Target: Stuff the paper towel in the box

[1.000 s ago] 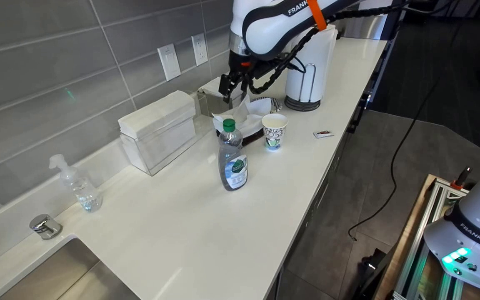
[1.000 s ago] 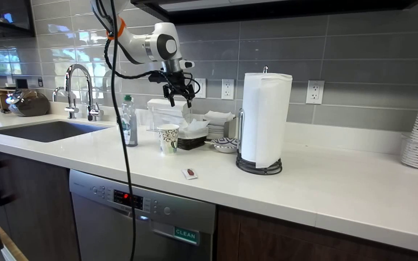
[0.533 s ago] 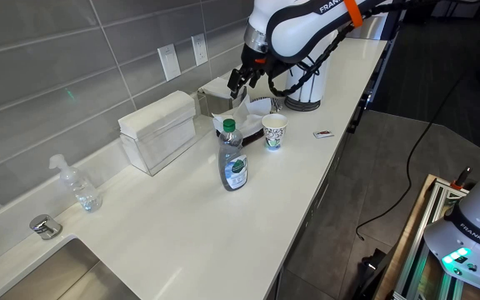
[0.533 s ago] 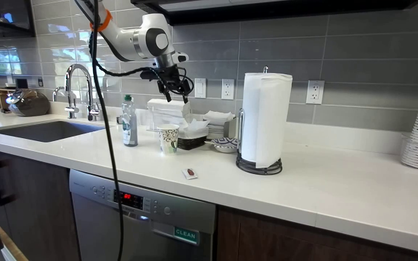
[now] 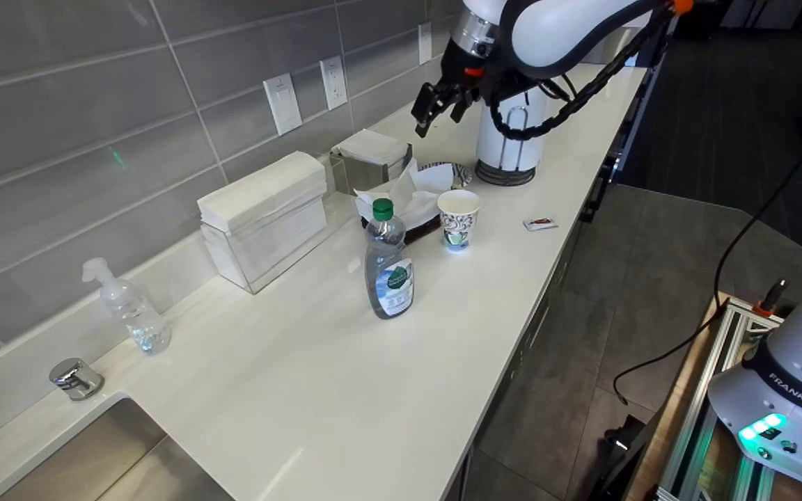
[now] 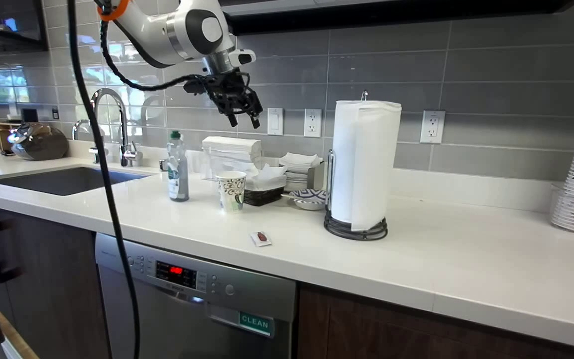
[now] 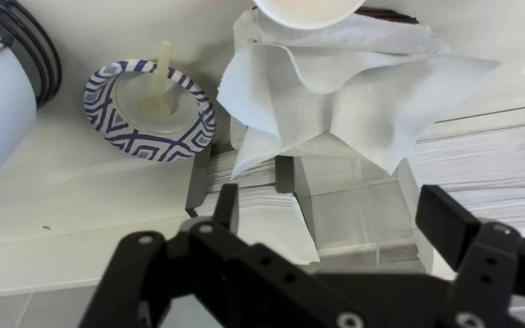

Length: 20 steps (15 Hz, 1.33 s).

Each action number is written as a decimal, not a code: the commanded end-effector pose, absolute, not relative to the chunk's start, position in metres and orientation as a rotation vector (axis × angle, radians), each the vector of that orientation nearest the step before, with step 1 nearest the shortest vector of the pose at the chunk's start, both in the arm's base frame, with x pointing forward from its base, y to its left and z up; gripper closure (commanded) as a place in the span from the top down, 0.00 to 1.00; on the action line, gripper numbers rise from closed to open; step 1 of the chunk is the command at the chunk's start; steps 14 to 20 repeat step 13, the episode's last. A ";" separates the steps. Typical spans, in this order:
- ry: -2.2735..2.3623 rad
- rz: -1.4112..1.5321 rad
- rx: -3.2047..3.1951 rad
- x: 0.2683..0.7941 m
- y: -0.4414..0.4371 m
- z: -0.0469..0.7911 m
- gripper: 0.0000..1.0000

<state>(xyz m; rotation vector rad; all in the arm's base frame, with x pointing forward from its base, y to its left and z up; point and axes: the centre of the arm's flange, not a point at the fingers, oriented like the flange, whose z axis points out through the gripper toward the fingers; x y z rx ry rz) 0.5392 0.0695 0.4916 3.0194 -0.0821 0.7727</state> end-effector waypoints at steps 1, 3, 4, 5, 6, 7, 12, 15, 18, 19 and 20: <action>-0.227 0.695 3.070 0.514 0.048 0.510 1.00; -0.283 0.656 3.106 0.511 0.034 0.520 1.00; -0.301 0.630 3.132 0.510 0.027 0.524 1.00; -0.287 0.547 3.190 0.508 0.021 0.528 1.00; -0.282 0.639 3.125 0.516 0.035 0.519 1.00; -0.280 0.606 3.153 0.513 0.030 0.522 1.00; -0.279 0.590 3.177 0.511 0.027 0.525 1.00; -0.278 0.590 3.177 0.511 0.027 0.525 1.00; -0.278 0.590 3.177 0.511 0.027 0.525 1.00; -0.278 0.590 3.177 0.511 0.027 0.525 1.00; -0.278 0.590 3.177 0.511 0.027 0.525 1.00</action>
